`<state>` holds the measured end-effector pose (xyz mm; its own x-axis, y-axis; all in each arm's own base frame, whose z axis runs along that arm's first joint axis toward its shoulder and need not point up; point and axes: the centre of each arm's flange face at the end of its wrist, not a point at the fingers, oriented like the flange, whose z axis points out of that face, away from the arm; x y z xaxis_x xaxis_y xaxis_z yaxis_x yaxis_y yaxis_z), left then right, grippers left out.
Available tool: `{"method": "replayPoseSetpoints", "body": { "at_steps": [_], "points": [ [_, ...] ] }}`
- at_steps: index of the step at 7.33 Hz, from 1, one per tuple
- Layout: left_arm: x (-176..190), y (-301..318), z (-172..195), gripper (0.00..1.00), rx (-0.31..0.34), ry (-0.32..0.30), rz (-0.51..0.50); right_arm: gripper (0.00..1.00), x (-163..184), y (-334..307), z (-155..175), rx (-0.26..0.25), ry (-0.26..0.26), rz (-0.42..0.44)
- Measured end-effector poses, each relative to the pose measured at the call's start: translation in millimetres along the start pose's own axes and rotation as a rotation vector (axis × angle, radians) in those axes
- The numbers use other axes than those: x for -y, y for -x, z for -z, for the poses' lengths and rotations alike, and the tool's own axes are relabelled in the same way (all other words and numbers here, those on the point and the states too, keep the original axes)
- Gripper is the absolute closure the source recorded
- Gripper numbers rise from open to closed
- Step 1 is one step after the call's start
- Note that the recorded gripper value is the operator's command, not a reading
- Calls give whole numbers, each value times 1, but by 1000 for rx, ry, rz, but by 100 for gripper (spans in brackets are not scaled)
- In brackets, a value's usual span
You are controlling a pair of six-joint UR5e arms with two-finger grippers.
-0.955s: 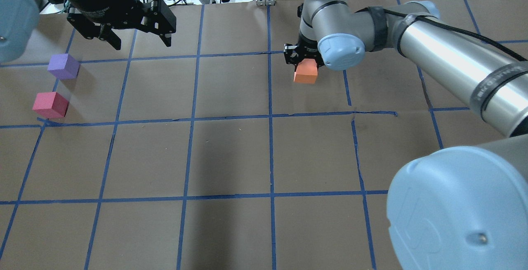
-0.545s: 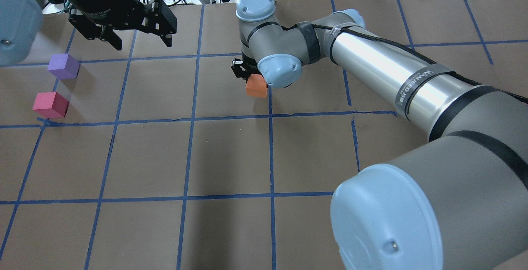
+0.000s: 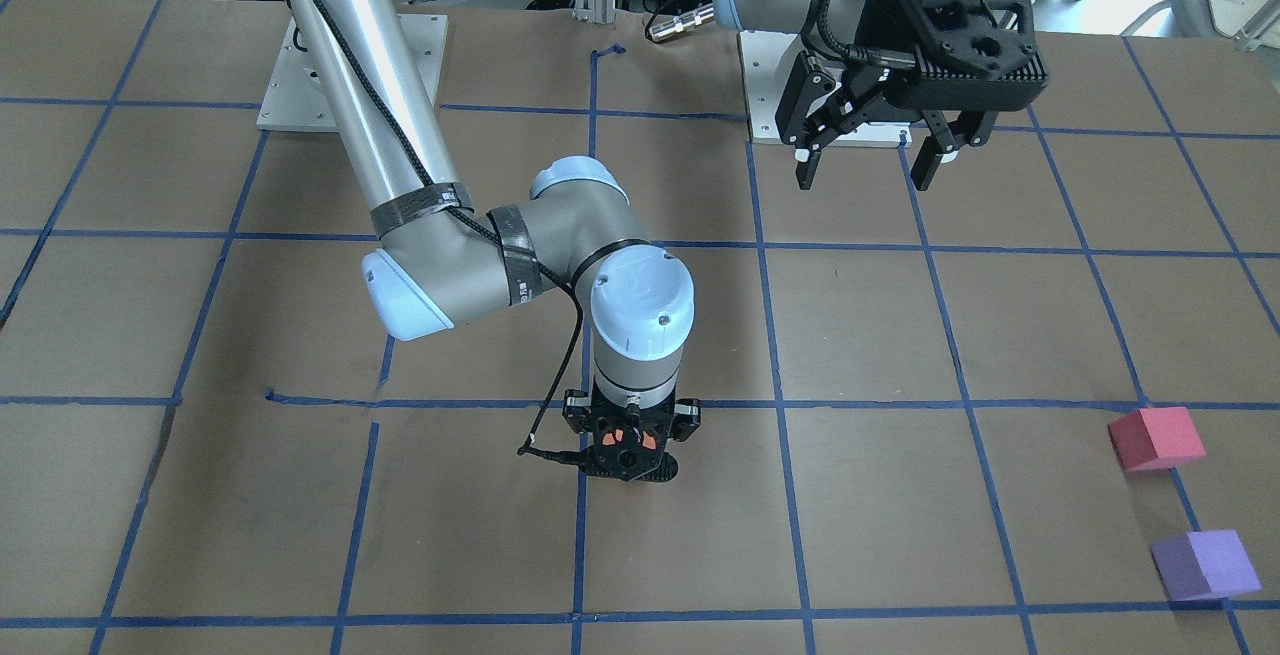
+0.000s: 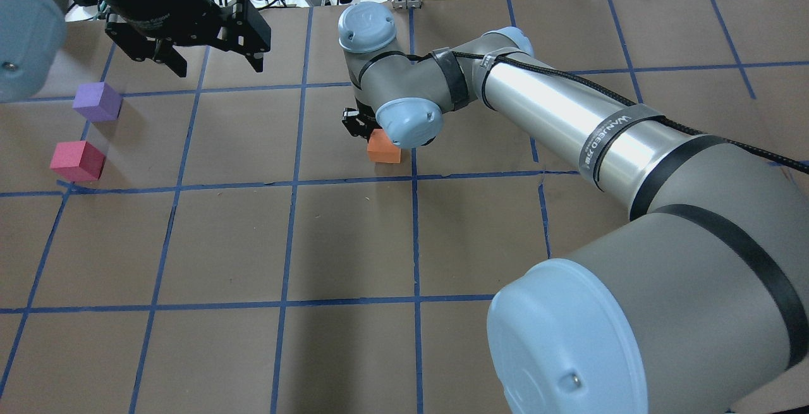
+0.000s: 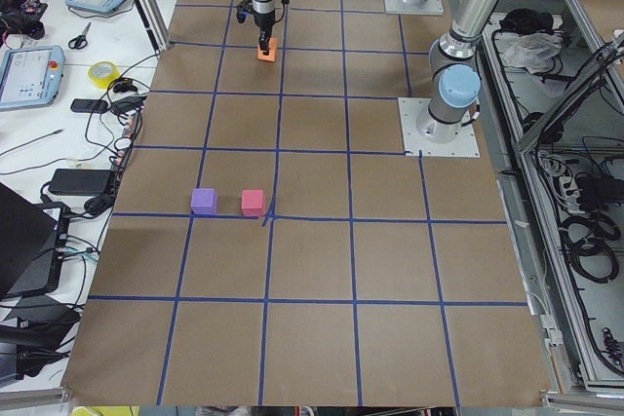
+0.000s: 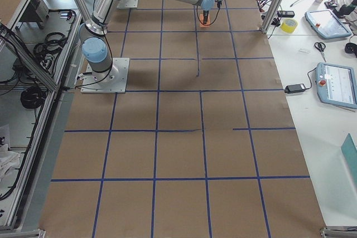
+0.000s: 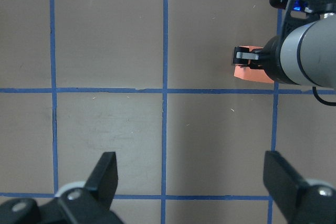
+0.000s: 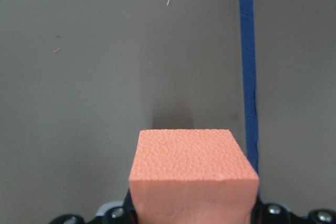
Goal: Arrange blocks in a line
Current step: 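Carry the orange cube with the right gripper toward the table center, then set the orange cube down, open the right gripper and lift away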
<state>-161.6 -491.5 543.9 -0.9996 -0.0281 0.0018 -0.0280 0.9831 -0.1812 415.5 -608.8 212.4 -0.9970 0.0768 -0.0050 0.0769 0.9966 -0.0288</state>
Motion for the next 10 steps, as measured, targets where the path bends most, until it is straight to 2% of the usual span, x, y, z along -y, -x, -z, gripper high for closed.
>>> {"method": "replayPoseSetpoints", "body": {
  "at_steps": [3,4,5,6,8,10],
  "points": [
    [-1,-1,0,0,0,1,-1,94,5,-12,-7,-10,26,31],
    [-1,0,1,0,1,1,-1,78,5,-12,-9,-9,28,34],
    [-1,-1,-1,0,1,5,-2,27,5,-12,-12,-8,29,34],
    [1,-1,-8,0,-3,17,2,0,6,-13,-13,-12,28,35],
    [14,-2,-26,0,-3,23,10,0,6,-14,-9,-16,21,31],
    [37,-7,-45,0,-13,-11,31,0,6,-19,20,-10,-1,26]
  ]
}}
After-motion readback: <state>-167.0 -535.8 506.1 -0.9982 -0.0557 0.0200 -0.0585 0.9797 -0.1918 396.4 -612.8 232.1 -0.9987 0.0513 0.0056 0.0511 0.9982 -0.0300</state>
